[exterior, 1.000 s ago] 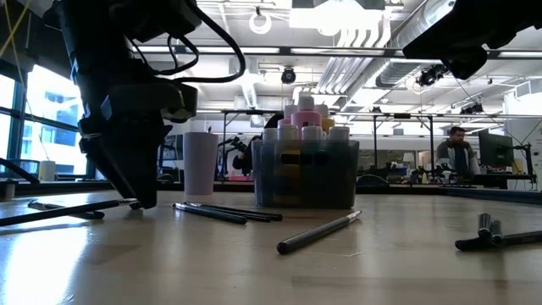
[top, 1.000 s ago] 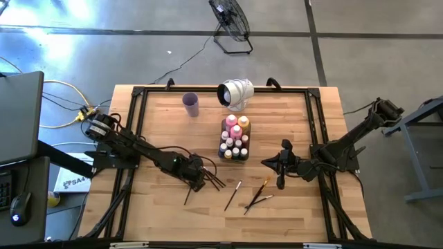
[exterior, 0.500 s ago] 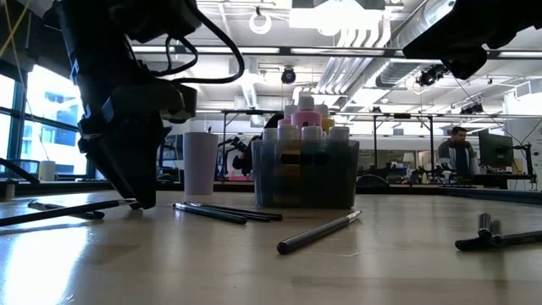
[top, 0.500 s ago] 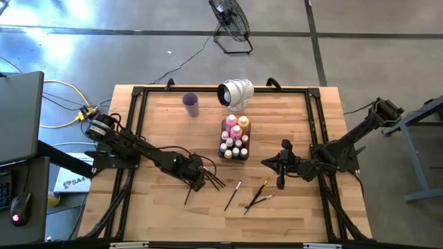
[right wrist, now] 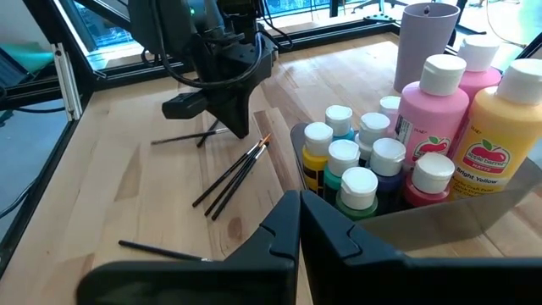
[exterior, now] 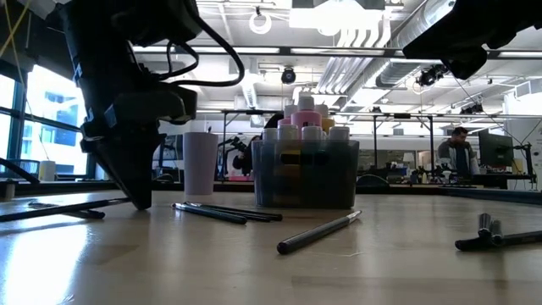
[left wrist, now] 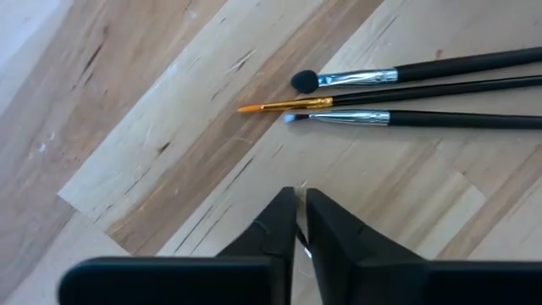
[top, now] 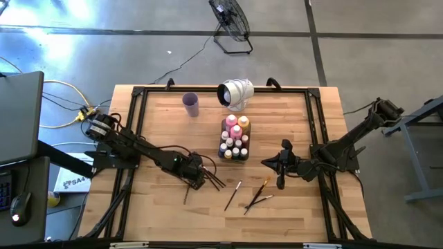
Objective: Pick & Place Paint Supplies
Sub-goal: Put the silver paint brush into the violet cup
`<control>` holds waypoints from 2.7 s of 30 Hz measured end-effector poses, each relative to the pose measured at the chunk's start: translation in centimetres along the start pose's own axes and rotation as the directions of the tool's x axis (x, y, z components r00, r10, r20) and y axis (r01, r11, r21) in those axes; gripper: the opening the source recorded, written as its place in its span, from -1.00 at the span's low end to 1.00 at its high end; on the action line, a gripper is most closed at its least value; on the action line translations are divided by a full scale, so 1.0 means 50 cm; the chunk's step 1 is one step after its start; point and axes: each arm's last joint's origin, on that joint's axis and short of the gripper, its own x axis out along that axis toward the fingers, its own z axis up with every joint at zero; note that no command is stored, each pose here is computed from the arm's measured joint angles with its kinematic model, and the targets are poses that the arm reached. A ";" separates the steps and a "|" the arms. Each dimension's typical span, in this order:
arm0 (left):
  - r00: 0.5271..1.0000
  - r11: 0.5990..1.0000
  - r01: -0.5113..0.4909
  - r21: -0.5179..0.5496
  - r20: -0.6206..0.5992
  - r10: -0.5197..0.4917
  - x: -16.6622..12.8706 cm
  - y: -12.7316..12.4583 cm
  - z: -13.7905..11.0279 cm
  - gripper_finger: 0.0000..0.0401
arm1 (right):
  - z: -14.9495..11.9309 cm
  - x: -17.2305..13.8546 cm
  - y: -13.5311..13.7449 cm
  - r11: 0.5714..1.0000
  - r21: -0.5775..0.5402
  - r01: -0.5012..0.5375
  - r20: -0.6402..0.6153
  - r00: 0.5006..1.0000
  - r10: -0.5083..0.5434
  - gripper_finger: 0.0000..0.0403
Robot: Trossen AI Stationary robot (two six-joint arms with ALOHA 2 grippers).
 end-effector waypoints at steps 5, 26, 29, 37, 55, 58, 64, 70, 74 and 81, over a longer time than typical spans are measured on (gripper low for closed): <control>1.000 1.000 0.005 0.005 -0.003 -0.005 0.000 -0.001 0.000 -0.98 | 0.000 0.000 0.000 1.000 0.000 0.000 0.000 1.000 0.000 -0.99; 0.978 0.944 -0.090 0.319 0.209 0.023 -0.129 -0.015 0.055 -1.00 | -0.001 0.000 0.000 1.000 -0.002 0.001 -0.003 1.000 -0.001 -0.99; 0.930 0.922 -0.218 0.321 0.356 0.096 -0.185 -0.009 0.076 -1.00 | -0.001 0.000 0.000 1.000 -0.005 0.001 -0.006 1.000 -0.001 -0.99; 0.656 0.888 -0.443 0.127 0.720 0.224 -0.352 0.051 0.107 -1.00 | -0.002 0.000 -0.001 1.000 -0.010 0.003 -0.011 1.000 -0.003 -0.99; 0.463 0.871 -0.461 -0.167 0.792 0.397 -0.353 0.218 0.179 -1.00 | -0.002 0.000 -0.002 0.999 -0.030 0.012 -0.007 1.000 -0.013 -0.99; 0.455 0.914 -0.397 -0.079 0.848 0.271 -0.343 0.249 0.225 -1.00 | -0.002 0.000 -0.002 1.000 -0.029 0.010 -0.007 1.000 -0.010 -0.99; 0.402 0.942 -0.321 -0.097 0.886 0.228 -0.344 0.328 0.272 -1.00 | -0.002 0.000 -0.002 1.000 -0.029 0.010 -0.008 1.000 -0.010 -0.99; 0.403 0.946 -0.294 -0.138 0.879 0.254 -0.324 0.379 0.309 -1.00 | -0.002 0.000 -0.003 0.999 -0.034 0.031 0.004 1.000 -0.031 -0.99; 0.396 0.948 -0.299 -0.112 0.889 0.230 -0.296 0.396 0.340 -1.00 | -0.001 0.000 -0.004 0.998 -0.032 0.055 0.017 0.998 -0.054 -0.99; 0.468 0.933 -0.350 -0.079 0.848 0.247 -0.230 0.425 0.370 -1.00 | -0.001 0.000 -0.004 0.998 -0.027 0.053 0.016 0.998 -0.053 -0.99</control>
